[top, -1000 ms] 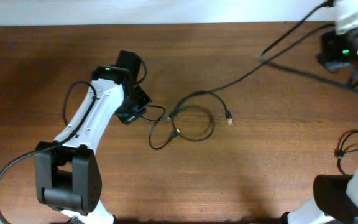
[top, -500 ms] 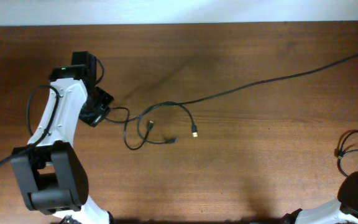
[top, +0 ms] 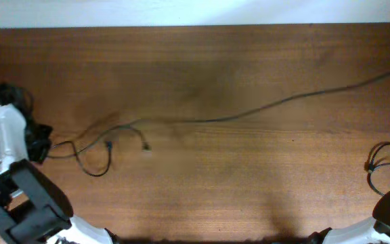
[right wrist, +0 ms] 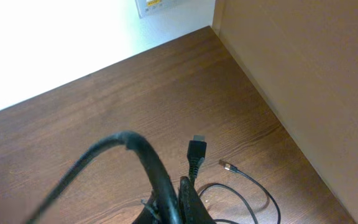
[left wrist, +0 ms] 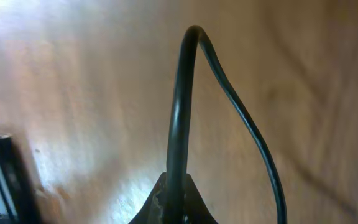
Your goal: Untangle cables
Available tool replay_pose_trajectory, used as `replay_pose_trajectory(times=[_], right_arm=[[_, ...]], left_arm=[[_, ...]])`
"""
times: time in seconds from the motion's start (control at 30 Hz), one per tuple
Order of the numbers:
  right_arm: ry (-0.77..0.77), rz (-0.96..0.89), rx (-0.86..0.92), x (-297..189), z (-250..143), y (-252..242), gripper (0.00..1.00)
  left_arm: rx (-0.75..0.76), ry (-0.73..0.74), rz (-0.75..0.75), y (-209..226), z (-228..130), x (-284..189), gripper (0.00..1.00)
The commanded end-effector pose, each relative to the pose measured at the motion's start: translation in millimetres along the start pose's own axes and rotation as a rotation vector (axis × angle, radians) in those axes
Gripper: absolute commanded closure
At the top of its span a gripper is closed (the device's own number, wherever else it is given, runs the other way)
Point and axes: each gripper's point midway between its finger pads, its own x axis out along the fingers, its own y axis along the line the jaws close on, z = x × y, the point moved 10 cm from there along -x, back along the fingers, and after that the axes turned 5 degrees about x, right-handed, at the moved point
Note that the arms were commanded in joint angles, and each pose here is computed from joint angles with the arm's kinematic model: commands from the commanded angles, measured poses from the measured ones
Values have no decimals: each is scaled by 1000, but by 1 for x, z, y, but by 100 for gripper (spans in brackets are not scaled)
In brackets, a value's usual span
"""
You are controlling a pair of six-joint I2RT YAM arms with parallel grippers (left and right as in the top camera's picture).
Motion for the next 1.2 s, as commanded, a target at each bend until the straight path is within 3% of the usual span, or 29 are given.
replay_pose_trajectory(times=[0.0, 0.1, 0.2, 0.43, 0.7, 0.83, 1.07, 1.1, 1.13, 1.17], right_arm=[[-4, -9, 20, 4, 3, -4, 96], [-4, -1, 20, 4, 3, -4, 96], [-4, 45, 19, 7, 4, 0, 96], [-17, 153, 16, 47, 18, -2, 96], [-42, 249, 9, 134, 35, -13, 96], [71, 253, 47, 182, 19, -22, 96], [281, 244, 114, 246, -18, -34, 96], [302, 245, 121, 251, -22, -35, 93], [321, 245, 128, 255, -26, -36, 82], [344, 246, 135, 259, -31, -36, 59]], left_arm=[[-64, -9, 67, 25, 20, 9, 100], [-84, 9, 62, 33, 26, 11, 100], [0, 35, 28, 29, 23, 11, 100], [440, 81, -196, -28, -18, -4, 100], [993, 9, -239, -93, -127, -34, 100], [1212, -33, -261, -110, -185, -47, 100], [1442, -111, -343, -123, -269, -64, 100], [1465, -121, -356, -123, -278, -66, 100], [1484, -128, -365, -123, -285, -68, 100], [1497, -133, -371, -123, -290, -68, 100]])
